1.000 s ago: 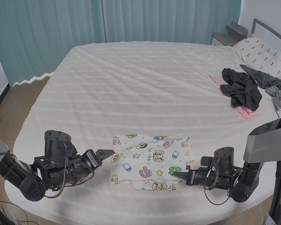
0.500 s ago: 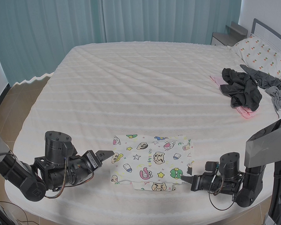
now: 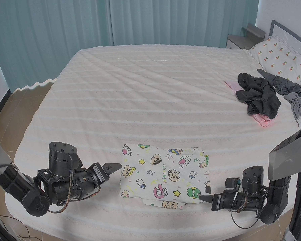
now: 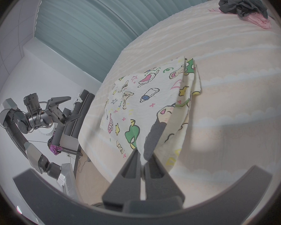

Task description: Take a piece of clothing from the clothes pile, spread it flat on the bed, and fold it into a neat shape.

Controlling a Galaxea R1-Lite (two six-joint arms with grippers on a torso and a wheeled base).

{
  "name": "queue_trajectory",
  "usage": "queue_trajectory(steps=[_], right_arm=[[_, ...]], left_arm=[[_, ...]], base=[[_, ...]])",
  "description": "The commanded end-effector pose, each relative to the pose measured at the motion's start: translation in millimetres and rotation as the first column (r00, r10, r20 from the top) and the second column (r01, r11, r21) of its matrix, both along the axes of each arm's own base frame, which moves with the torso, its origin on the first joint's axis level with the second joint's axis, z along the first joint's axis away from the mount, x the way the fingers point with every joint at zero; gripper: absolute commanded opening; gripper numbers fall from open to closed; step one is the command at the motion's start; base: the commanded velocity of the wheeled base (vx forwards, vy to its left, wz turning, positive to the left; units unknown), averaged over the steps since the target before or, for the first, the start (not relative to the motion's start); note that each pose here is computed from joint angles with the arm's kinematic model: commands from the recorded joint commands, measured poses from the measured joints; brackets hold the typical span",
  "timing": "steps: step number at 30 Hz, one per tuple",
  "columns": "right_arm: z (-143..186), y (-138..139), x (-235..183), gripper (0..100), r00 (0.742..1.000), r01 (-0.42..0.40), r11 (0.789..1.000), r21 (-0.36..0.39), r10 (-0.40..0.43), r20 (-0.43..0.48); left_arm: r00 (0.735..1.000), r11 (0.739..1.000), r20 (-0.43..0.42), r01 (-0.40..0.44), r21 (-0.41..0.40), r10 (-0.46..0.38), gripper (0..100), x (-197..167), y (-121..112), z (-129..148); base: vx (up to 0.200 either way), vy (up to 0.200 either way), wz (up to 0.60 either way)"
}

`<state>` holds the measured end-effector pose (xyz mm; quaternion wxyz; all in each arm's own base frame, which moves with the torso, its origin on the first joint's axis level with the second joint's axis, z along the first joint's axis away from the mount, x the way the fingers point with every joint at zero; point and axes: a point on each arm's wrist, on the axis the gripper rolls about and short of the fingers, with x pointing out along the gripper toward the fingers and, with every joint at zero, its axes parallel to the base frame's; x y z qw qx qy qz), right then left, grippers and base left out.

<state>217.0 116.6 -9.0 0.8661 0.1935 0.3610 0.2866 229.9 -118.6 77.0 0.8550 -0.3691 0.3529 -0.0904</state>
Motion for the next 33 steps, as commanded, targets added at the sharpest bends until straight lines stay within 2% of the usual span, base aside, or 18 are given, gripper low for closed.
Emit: queue_trajectory(steps=[1, 7, 8, 13, 16, 19, 20, 22, 24, 25, 27, 33], right_arm=[[-4, -1, -1, 0, 1.0, -0.001, 1.0, -0.014, 0.001, -0.013], [-12, -6, 0, 0, 1.0, 0.003, 0.999, -0.043, -0.005, -0.029], [-14, -7, 1, 100, 1.0, -0.001, 0.998, -0.058, -0.001, -0.028], [-14, -8, 1, 100, 1.0, -0.004, 0.998, -0.067, 0.002, -0.027], [-2, -9, 2, 100, 1.0, 0.006, 0.999, -0.046, -0.005, 0.026], [9, -13, 7, 100, 0.997, 0.03, 0.999, -0.025, -0.028, 0.07], [19, -16, 16, 100, 0.992, 0.055, 0.998, -0.002, -0.054, 0.118], [26, -23, 31, 100, 0.983, 0.099, 0.995, 0.013, -0.1, 0.151], [28, -26, 39, 100, 0.981, 0.119, 0.993, 0.014, -0.12, 0.153], [34, -31, 63, 100, 0.975, 0.164, 0.986, 0.012, -0.164, 0.151], [41, -35, 88, 100, 0.97, 0.204, 0.979, 0.009, -0.204, 0.136], [52, -27, 132, 100, 0.965, 0.238, 0.97, 0.047, -0.241, 0.099]], left_arm=[[1.0, 1.0, -0.002, -0.001, 0.0, 0.001, 100, 0, 0, -1], [1.0, 1.0, -0.004, -0.001, 0.001, 0.001, 100, 0, 0, -1], [1.0, 1.0, -0.004, -0.001, 0.001, 0.001, 100, 0, 0, -1], [1.0, 1.0, -0.018, -0.001, 0.007, 0.001, 100, 2, 0, -5], [1.0, 1.0, -0.015, -0.02, -0.01, 0.019, 100, 8, 4, -9], [1.0, 1.0, -0.022, -0.002, -0.031, 0.001, 100, 11, 6, -13], [0.999, 0.998, -0.037, 0.024, -0.053, -0.026, 100, 10, 7, -16], [0.997, 0.995, -0.046, 0.062, -0.083, -0.066, 100, 7, 8, -17], [0.996, 0.992, -0.049, 0.075, -0.098, -0.08, 100, 6, 8, -17], [0.993, 0.986, -0.062, 0.093, -0.135, -0.102, 100, 5, 8, -17], [0.991, 0.983, -0.069, 0.099, -0.154, -0.111, 100, 5, 7, -18], [0.992, 0.983, -0.061, 0.098, -0.155, -0.109, 100, 5, 8, -18]], base=[[0.0, 0.0, 0.0], [0.0, 0.0, 0.0], [0.0, 0.0, 0.0], [0.0, 0.0, 0.0], [0.0, 0.0, 0.0], [0.0, 0.0, 0.0], [0.0, 0.0, 0.0], [0.0, 0.0, 0.0], [0.0, 0.0, 0.0], [0.0, 0.0, 0.0], [0.0, 0.0, 0.0], [0.0, 0.0, 0.0]])
